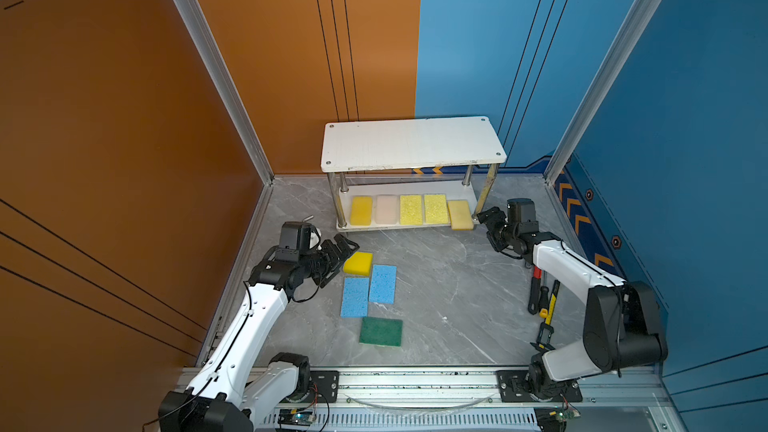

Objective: Place and organize the cleaning sponges onto the shelf

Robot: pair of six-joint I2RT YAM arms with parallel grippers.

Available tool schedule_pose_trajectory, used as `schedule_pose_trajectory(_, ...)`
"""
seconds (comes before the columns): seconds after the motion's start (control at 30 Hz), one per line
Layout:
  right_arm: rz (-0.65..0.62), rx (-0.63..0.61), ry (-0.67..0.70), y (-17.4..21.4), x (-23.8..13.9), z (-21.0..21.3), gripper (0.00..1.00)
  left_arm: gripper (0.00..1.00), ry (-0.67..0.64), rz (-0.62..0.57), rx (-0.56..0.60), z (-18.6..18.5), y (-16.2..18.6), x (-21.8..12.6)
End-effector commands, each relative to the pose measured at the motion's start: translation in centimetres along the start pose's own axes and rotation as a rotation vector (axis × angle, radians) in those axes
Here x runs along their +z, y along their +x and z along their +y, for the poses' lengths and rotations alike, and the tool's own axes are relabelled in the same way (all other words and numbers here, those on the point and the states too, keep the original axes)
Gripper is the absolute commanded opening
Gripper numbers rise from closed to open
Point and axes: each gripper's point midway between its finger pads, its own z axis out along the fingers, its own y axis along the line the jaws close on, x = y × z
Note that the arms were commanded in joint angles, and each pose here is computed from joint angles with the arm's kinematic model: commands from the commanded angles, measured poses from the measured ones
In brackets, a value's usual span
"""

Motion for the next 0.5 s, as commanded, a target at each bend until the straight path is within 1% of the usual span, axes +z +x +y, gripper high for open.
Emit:
schedule_pose_trajectory(0.0, 0.162, -0.081, 0.154, 4.2, -1.4, -4.9, 0.74, 0.98, -0.031, -0.02, 0.012, 0.7, -0.5, 0.0)
schedule_pose_trajectory(0.03, 0.2, -0.088, 0.172, 5.1, -1.5, -5.6, 0.68, 0.98, -0.036, -0.017, 0.013, 0.8, -0.5, 0.1)
schedule_pose_trajectory(0.07, 0.239, -0.092, 0.18, 5.8, -1.4, -6.2, 0.55, 0.98, -0.043, -0.012, 0.011, 1.0, -0.5, 0.3)
schedule_pose_trajectory(0.13, 0.294, -0.087, 0.186, 6.7, -0.9, -6.7, 0.2, 0.98, -0.048, -0.01, 0.008, 1.1, -0.6, 0.5)
schedule_pose_trajectory(0.17, 0.313, -0.083, 0.181, 6.9, -0.7, -6.6, 0.06, 0.98, -0.052, -0.013, 0.006, 1.2, -0.6, 0.6)
schedule_pose_trajectory(0.2, 0.321, -0.085, 0.175, 6.9, -0.5, -6.3, 0.0, 0.98, -0.053, -0.02, 0.007, 1.1, -0.8, 0.5)
schedule_pose_trajectory(0.27, 0.33, -0.097, 0.165, 6.7, 0.1, -5.4, 0.0, 0.98, -0.055, -0.048, 0.012, 1.0, -1.2, 0.1)
schedule_pose_trajectory(0.37, 0.338, -0.105, 0.16, 6.2, 1.3, -4.6, 0.0, 0.98, -0.096, -0.104, -0.008, 2.0, -1.7, -1.0)
schedule_pose_trajectory(0.47, 0.338, -0.092, 0.16, 6.0, 2.6, -4.3, 0.0, 0.98, -0.103, -0.116, -0.041, 2.9, -1.7, -1.3)
